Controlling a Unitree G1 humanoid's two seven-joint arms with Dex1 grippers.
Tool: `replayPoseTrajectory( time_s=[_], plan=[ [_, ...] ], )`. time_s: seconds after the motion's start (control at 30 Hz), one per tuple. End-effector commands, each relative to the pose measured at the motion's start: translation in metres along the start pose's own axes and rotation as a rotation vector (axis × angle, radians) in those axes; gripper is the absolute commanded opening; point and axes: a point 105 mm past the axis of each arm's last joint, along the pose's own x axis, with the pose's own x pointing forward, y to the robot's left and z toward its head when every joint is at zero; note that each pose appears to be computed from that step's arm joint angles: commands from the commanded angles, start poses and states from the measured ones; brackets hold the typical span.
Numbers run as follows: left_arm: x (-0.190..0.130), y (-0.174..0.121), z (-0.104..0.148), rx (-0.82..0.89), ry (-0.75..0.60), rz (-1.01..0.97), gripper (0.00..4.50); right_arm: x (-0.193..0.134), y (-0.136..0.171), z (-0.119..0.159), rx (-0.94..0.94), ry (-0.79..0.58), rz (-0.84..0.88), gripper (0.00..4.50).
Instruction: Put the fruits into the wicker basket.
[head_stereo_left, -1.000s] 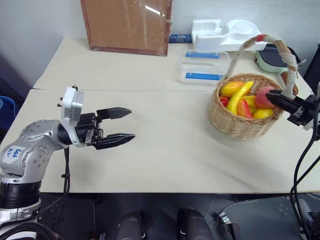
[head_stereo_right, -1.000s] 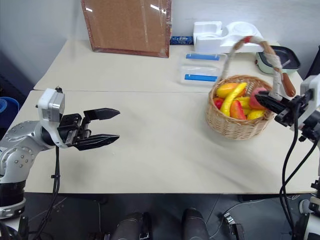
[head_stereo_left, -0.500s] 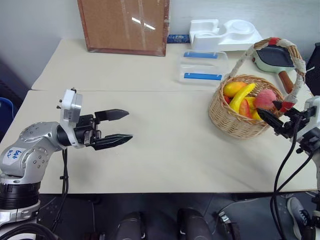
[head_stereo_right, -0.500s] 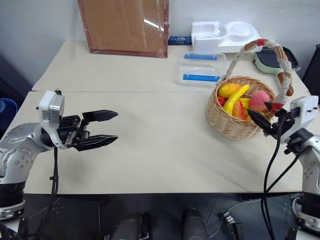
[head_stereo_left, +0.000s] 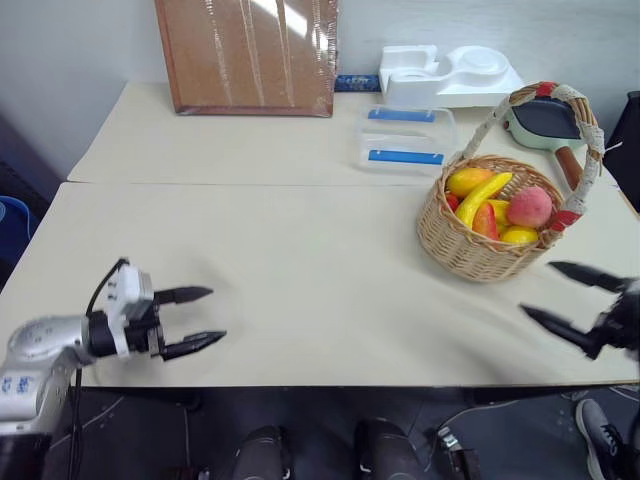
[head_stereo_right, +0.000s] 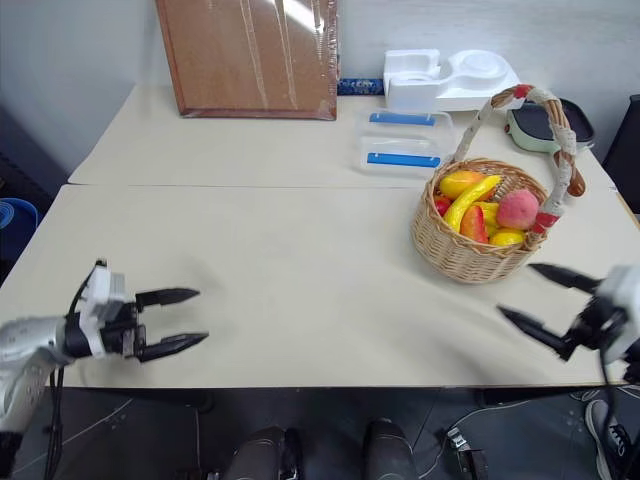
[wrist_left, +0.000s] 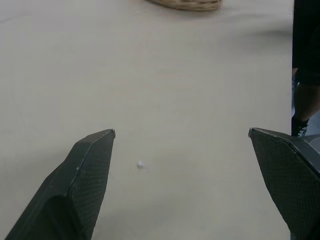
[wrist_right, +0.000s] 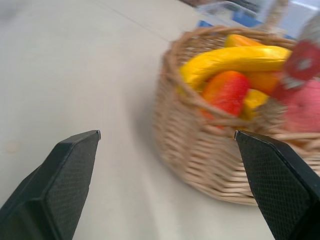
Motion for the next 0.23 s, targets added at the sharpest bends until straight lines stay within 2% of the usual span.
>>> replayPoseTrajectory(
  time_s=[0.03,0.13,0.23],
  plan=[
    [-0.001,-0.002,0.004,0.102,-0.006,0.092,4.50,0.024,0.029,-0.002,-0.071,-0.046,0.185,4.47],
    [0.004,-0.007,0.002,0.159,-0.027,0.174,4.50,0.059,0.040,-0.001,-0.059,-0.135,0.233,4.47],
    [0.008,-0.007,0.007,0.205,-0.069,0.218,4.50,0.079,0.041,-0.003,-0.060,-0.169,0.254,4.47]
  ],
)
